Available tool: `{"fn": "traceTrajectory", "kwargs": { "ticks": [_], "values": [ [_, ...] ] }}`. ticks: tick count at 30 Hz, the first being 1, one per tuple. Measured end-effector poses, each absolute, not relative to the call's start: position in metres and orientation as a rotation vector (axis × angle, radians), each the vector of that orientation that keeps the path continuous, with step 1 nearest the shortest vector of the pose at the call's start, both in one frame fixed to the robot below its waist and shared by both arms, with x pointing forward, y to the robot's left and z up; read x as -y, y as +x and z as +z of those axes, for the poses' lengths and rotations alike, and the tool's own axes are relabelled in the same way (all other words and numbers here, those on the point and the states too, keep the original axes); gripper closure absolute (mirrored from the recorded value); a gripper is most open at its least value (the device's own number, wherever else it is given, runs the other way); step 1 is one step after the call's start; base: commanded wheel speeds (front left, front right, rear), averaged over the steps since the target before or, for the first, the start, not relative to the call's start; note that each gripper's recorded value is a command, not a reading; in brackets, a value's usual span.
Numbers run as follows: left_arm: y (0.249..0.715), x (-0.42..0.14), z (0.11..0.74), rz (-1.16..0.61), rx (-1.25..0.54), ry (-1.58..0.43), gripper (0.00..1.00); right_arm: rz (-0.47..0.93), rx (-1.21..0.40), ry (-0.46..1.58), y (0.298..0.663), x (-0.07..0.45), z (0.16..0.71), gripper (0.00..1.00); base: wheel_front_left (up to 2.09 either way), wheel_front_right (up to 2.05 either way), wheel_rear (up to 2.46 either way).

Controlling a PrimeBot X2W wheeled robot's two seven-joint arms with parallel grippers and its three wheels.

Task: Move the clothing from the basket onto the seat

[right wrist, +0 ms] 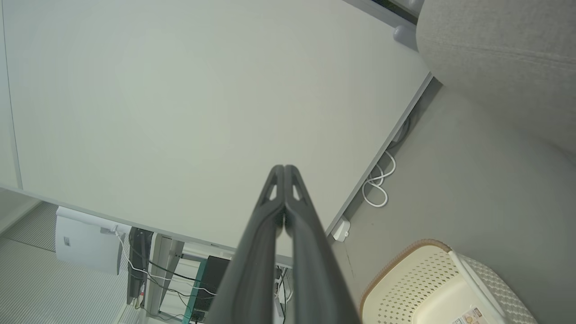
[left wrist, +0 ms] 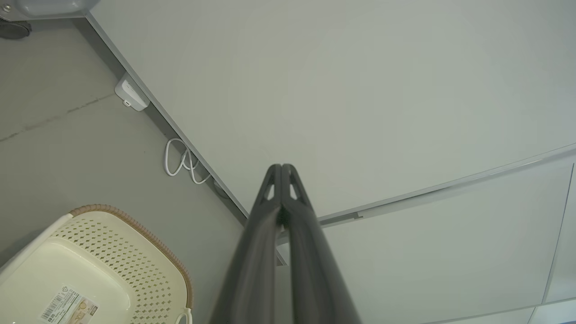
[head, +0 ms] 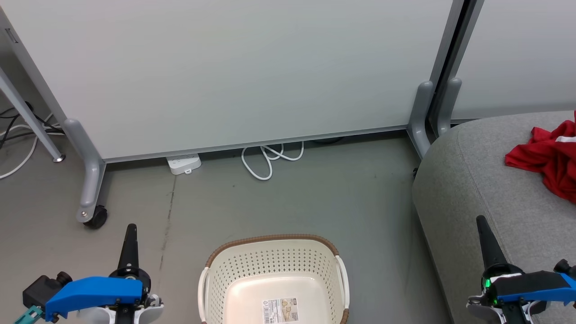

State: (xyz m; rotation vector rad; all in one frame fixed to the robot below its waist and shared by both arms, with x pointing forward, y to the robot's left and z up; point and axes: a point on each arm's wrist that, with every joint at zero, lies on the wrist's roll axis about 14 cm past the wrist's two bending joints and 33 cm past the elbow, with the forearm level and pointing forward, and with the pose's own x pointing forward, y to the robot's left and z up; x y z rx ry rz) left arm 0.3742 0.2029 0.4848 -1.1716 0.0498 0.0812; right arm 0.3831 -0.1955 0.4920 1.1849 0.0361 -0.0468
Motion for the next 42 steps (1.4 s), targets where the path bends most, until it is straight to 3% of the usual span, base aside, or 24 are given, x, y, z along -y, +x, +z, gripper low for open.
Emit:
{"fn": "traceTrajectory", "kwargs": {
  "ticks": [42],
  "values": [
    [0.386, -0.201, 0.500, 0.028, -0.019, -1.515, 1.00, -0.014, -0.014, 1.516, 0.387, 0.198, 0.502, 1.00, 0.00, 0.00, 0.00]
  ]
}}
